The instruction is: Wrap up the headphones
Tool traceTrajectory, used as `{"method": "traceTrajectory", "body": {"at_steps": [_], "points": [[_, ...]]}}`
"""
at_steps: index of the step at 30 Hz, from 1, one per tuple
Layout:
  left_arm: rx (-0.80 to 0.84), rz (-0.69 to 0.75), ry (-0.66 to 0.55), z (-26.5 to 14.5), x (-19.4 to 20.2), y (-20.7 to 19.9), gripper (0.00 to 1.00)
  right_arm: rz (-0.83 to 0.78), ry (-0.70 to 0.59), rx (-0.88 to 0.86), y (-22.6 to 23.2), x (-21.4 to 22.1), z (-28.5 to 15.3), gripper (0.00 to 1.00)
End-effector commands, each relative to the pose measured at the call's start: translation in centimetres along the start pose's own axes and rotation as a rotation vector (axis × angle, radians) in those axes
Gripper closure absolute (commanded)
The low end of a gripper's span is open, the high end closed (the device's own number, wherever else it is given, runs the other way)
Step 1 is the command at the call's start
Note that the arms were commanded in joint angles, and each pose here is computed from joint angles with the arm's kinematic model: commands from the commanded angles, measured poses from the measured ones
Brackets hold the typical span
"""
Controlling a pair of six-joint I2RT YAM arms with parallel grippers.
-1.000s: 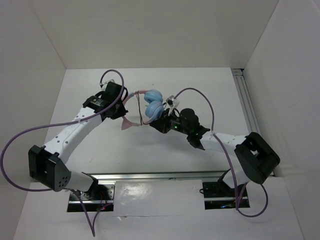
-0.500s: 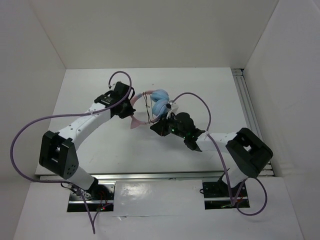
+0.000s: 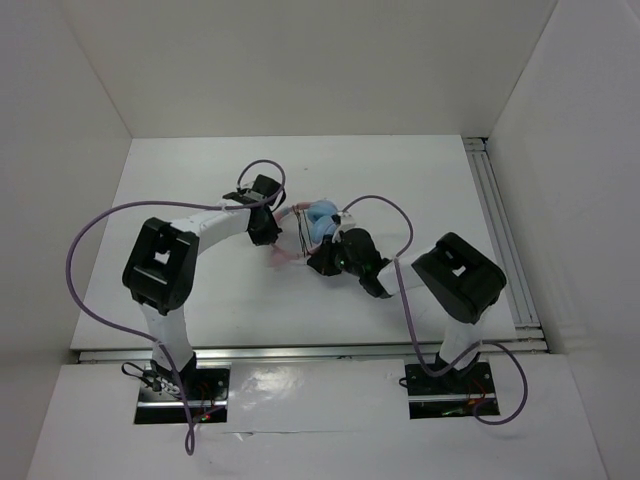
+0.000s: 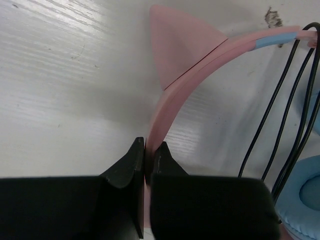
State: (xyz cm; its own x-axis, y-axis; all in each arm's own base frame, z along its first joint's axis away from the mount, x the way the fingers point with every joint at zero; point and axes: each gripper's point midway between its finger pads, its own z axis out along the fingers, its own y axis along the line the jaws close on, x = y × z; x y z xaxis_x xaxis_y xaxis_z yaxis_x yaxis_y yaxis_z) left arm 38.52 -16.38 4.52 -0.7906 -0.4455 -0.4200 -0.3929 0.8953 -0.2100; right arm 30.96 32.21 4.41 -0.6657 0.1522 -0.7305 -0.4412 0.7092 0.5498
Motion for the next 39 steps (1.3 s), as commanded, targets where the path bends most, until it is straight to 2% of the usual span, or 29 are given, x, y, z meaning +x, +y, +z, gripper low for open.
{"method": "traceTrajectory", "body": {"at_steps": [1,7,12,21,22,25,26,30,31,32,33,34,39], "points": [[0.122,-0.102,-0.111,-0.3,-3.9,-3.7,1.0,0.03,-0.058,-0.058,0.8,-1.6,1.3,0.89],[0.126,-0.095,-0.101,1.0,-2.5,-3.9,1.0,0.063,-0.041,-0.074,0.3,-0.4,1.4,0.87],[0.119,-0.064,-0.085,1.8,-1.2,-4.7,1.0,0.073,-0.039,-0.087,0.5,-0.2,0.8,0.72],[0.045,-0.029,-0.047,4.8,1.3,-4.2,1.0,0.066,-0.043,-0.048,1.1,0.3,-2.0,0.64],[0.05,-0.019,-0.044,4.7,1.7,-4.5,1.0,0.061,-0.051,-0.049,1.5,0.2,-2.1,0.55],[0.045,0.013,-0.03,5.3,2.7,-4.8,1.0,0.047,-0.06,-0.045,2.7,0.3,-3.9,0.52],[0.053,0.01,-0.036,5.5,2.3,-5.4,1.0,0.044,-0.089,-0.026,2.9,-0.5,-4.3,0.21],[0.068,0.074,-0.012,6.1,3.7,-7.6,1.0,0.025,-0.185,-0.031,5.6,-3.9,-8.1,0.17],[0.063,0.098,0.004,6.5,4.9,-8.1,1.0,0.012,-0.166,0.002,5.3,-3.5,-8.9,0.15],[0.077,0.105,0.0,6.4,4.8,-9.2,1.0,0.007,-0.203,0.059,4.5,-4.4,-9.8,0.15],[0.09,0.113,0.008,6.5,5.2,-9.8,1.0,0.011,-0.269,0.054,5.6,-6.5,-11.6,0.0],[0.088,0.122,0.015,6.5,5.5,-10.2,1.0,0.009,-0.247,0.115,4.5,-6.2,-12.5,0.0],[0.142,0.132,0.037,7.5,6.8,-13.8,1.0,0.028,-0.376,0.359,1.7,-10.1,-17.8,0.0]]}}
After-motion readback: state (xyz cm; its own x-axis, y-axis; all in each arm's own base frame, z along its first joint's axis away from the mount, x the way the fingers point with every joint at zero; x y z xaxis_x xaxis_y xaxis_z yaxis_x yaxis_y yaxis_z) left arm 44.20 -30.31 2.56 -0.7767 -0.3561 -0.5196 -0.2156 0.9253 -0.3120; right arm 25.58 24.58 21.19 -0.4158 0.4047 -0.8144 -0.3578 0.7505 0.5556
